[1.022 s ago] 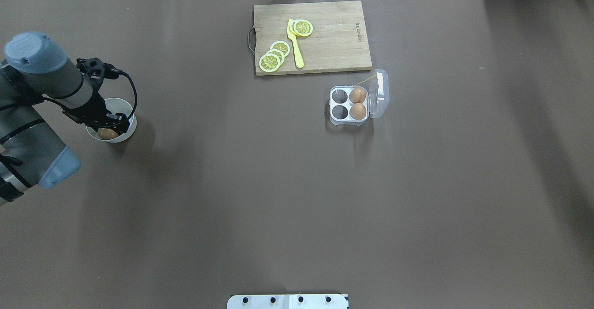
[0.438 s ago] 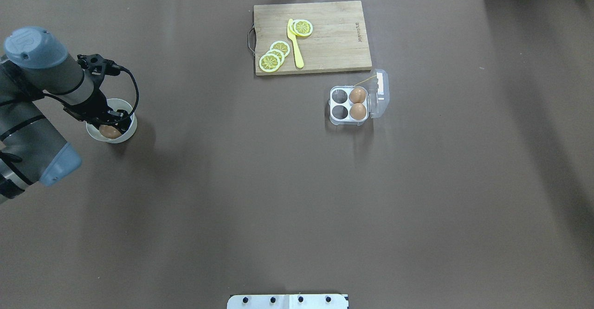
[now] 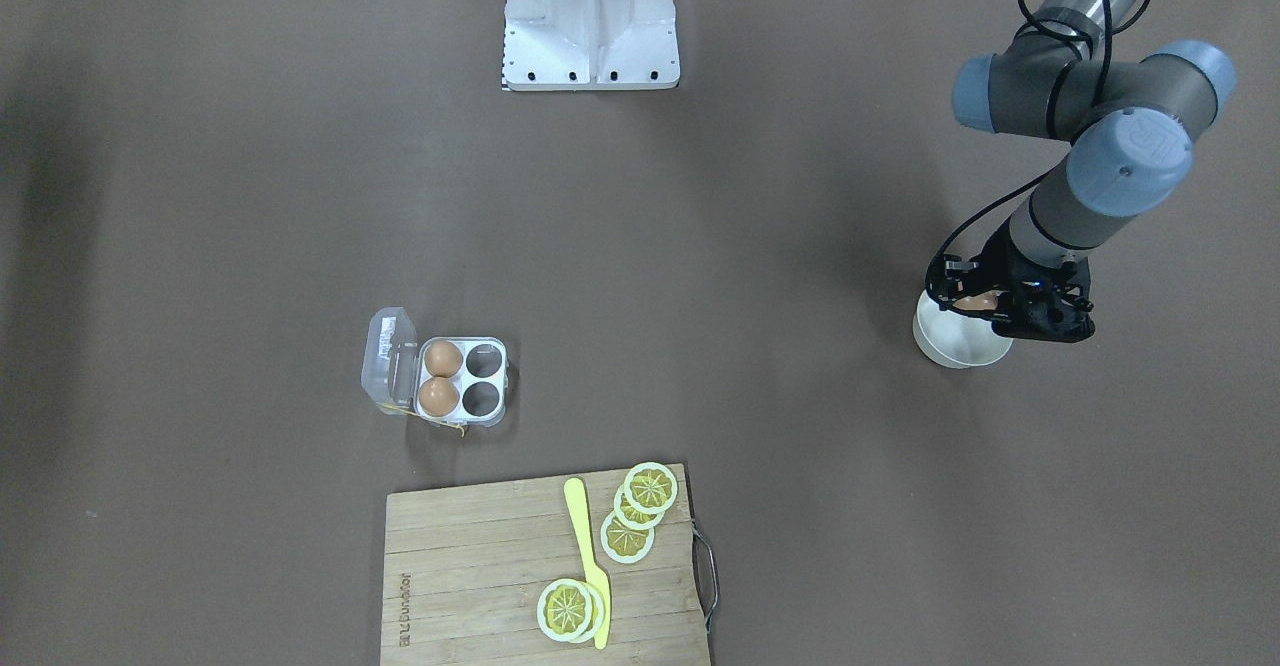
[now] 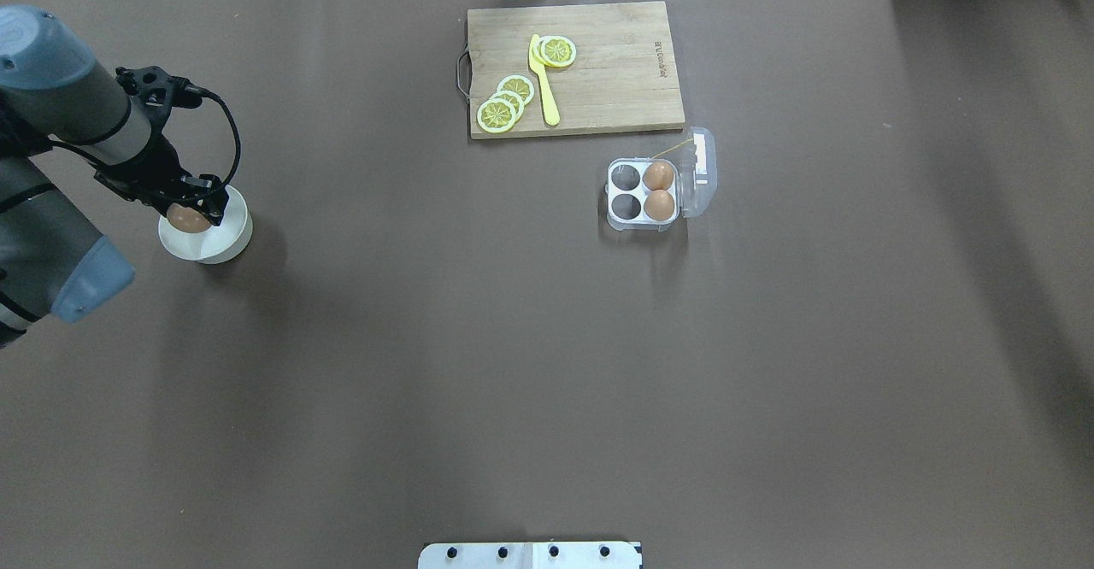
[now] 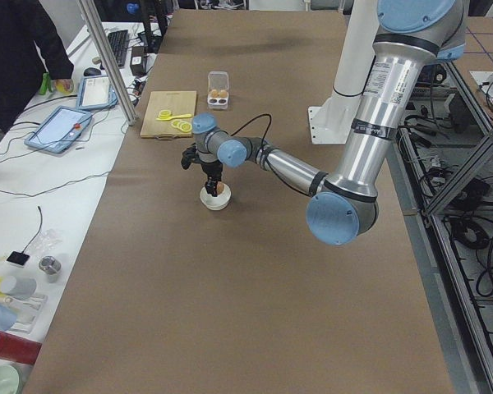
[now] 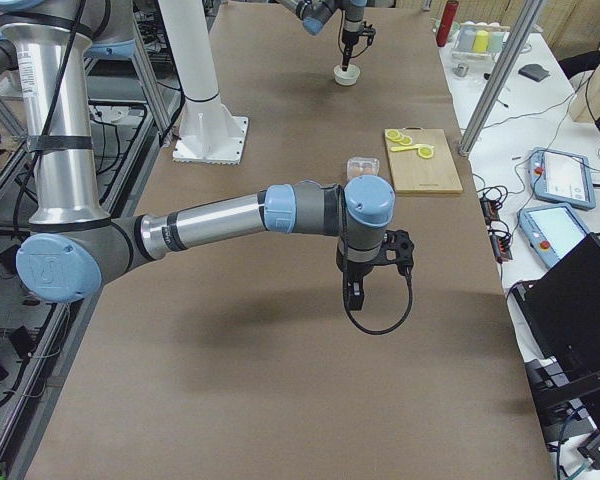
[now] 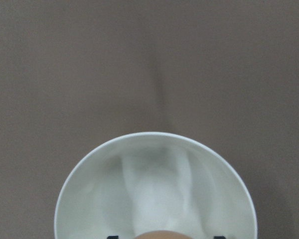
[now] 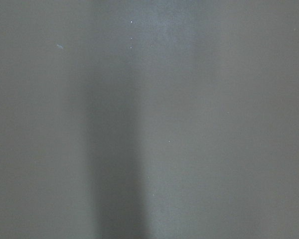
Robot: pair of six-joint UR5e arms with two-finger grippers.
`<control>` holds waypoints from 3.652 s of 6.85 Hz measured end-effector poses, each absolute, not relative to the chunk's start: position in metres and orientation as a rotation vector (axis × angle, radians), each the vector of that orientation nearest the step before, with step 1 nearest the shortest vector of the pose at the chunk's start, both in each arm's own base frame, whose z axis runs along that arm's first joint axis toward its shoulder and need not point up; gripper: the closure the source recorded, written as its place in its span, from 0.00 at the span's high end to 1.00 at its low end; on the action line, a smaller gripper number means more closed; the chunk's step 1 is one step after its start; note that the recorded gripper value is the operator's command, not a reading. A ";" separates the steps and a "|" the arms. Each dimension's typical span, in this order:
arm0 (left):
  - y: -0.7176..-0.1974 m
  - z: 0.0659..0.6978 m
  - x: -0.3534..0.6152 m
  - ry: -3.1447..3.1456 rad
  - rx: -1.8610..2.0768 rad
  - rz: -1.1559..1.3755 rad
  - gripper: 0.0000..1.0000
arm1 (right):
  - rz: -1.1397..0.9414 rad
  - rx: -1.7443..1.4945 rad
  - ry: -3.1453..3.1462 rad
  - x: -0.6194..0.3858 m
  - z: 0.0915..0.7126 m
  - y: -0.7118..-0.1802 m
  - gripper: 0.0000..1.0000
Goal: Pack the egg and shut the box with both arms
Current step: 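Lift the egg with the left gripper and carry it toward the carton, then lower the egg into an empty carton slot and open the left gripper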
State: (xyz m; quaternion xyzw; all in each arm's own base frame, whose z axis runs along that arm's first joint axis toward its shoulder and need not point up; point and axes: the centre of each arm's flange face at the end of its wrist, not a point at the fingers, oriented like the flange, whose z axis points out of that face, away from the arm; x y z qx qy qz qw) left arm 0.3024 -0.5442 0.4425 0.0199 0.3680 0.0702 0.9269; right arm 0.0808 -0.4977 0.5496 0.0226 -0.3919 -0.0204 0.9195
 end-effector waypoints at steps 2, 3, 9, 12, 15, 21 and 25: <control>-0.564 0.393 0.292 0.817 0.088 0.113 0.46 | -0.044 0.044 -0.806 0.079 0.550 -0.498 1.00; -0.571 0.365 0.296 0.848 0.102 0.076 0.46 | -0.044 0.042 -0.807 0.079 0.551 -0.498 1.00; -0.550 0.191 0.420 1.133 0.060 -0.166 0.45 | -0.015 0.007 -0.811 0.063 0.550 -0.502 1.00; -0.542 0.141 0.496 1.202 0.131 -0.235 0.45 | -0.021 0.000 -0.810 0.058 0.552 -0.503 1.00; -0.546 0.103 0.573 1.241 0.232 -0.278 0.44 | -0.023 -0.004 -0.807 0.057 0.555 -0.502 1.00; -0.526 0.095 0.658 1.232 0.321 -0.288 0.44 | -0.051 -0.018 -0.808 0.040 0.554 -0.507 1.00; -0.523 0.096 0.683 1.206 0.351 -0.286 0.52 | -0.064 -0.030 -0.807 0.031 0.555 -0.509 1.00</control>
